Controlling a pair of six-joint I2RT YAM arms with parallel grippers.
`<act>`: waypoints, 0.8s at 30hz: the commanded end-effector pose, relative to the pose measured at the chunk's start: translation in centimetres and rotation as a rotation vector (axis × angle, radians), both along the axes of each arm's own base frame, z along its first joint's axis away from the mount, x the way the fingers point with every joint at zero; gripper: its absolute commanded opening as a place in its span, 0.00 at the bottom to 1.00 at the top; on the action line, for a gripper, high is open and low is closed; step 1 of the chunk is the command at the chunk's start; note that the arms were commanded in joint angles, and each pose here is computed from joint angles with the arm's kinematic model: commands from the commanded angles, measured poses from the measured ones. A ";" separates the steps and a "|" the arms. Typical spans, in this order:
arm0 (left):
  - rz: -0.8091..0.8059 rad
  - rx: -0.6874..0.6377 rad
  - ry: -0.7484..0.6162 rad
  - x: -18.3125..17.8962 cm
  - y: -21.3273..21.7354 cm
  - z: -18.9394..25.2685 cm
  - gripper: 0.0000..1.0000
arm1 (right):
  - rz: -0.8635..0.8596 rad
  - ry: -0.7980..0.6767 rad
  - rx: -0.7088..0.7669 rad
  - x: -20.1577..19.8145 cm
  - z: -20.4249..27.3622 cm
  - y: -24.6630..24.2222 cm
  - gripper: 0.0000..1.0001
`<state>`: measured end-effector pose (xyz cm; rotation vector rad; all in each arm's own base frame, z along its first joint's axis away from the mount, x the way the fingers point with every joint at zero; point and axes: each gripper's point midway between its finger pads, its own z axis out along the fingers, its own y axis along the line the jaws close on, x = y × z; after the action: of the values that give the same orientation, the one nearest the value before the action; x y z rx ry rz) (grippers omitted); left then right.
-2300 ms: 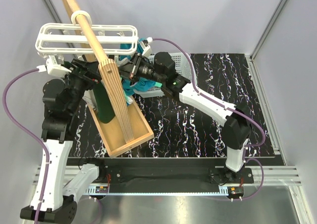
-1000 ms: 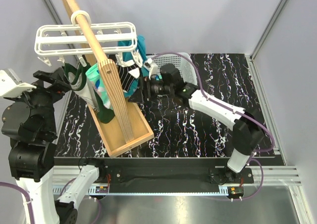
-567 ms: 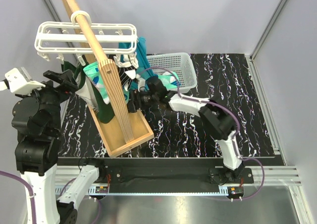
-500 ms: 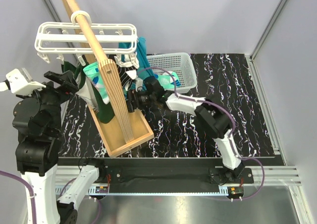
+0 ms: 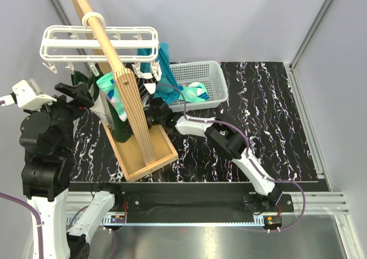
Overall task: Clip the socks to the hanger
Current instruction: Adjust the hanger on the clothesline.
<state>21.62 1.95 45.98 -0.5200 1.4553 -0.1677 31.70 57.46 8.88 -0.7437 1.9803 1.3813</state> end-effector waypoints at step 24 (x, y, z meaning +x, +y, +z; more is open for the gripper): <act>-0.038 -0.045 -0.059 0.3 -0.8 1.0 0.83 | -0.264 -0.142 0.106 3.1 7.1 2.2 0.00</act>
<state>21.80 1.57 45.81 -0.5342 1.4546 -0.2032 35.26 60.30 8.69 -0.5143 1.9237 1.2058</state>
